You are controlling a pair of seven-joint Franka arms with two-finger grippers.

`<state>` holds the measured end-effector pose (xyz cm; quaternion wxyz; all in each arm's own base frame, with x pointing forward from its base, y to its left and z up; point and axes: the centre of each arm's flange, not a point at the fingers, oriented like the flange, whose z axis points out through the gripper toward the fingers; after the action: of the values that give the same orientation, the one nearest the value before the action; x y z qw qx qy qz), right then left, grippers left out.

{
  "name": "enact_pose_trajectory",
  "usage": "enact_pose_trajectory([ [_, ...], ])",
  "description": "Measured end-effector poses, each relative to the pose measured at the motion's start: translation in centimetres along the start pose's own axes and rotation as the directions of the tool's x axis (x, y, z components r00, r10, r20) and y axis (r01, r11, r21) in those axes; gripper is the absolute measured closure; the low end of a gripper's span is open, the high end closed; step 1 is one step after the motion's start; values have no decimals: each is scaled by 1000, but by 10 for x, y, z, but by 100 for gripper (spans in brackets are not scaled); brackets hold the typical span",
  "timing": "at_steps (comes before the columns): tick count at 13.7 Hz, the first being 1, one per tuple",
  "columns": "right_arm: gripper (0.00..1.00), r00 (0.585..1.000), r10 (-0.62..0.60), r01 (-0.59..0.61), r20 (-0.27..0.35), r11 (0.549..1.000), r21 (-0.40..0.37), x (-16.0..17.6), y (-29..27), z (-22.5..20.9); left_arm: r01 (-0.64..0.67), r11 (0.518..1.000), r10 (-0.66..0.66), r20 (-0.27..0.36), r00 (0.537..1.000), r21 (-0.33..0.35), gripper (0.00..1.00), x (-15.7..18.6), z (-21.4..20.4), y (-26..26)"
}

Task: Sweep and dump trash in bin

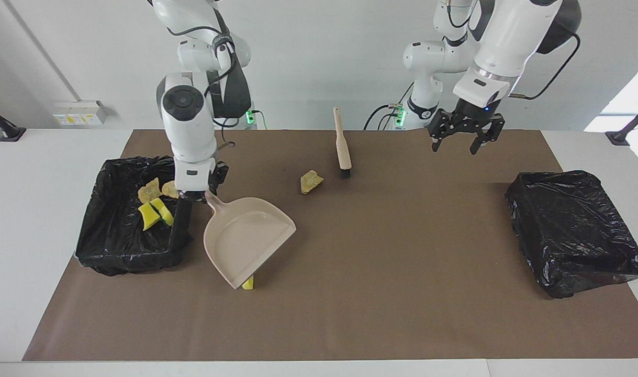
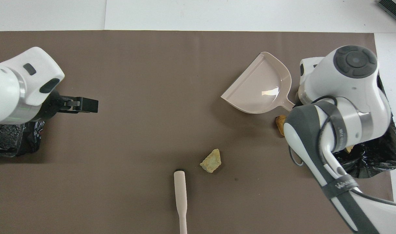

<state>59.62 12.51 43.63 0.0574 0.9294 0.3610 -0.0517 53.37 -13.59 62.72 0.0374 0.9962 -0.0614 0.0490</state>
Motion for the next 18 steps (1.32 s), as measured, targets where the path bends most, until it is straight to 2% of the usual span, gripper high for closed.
enact_pose_trajectory([
  [4,69,986,163,-164,-38,987,-4,66,-71,14,-61,997,59,36,998,49,0,10,-18,-16],
  [9,69,930,361,-361,-74,932,24,131,-164,43,-96,994,93,62,994,51,0,4,-22,-12],
  [12,69,867,490,-488,-90,872,46,161,-207,45,-84,995,80,63,995,53,0,2,-27,-19],
  [15,69,779,617,-612,-108,787,84,184,-237,46,-73,996,70,59,996,55,0,-1,-32,-25],
  [18,69,732,673,-661,-105,739,127,196,-248,51,-67,996,64,62,996,55,0,-1,-32,-28],
])
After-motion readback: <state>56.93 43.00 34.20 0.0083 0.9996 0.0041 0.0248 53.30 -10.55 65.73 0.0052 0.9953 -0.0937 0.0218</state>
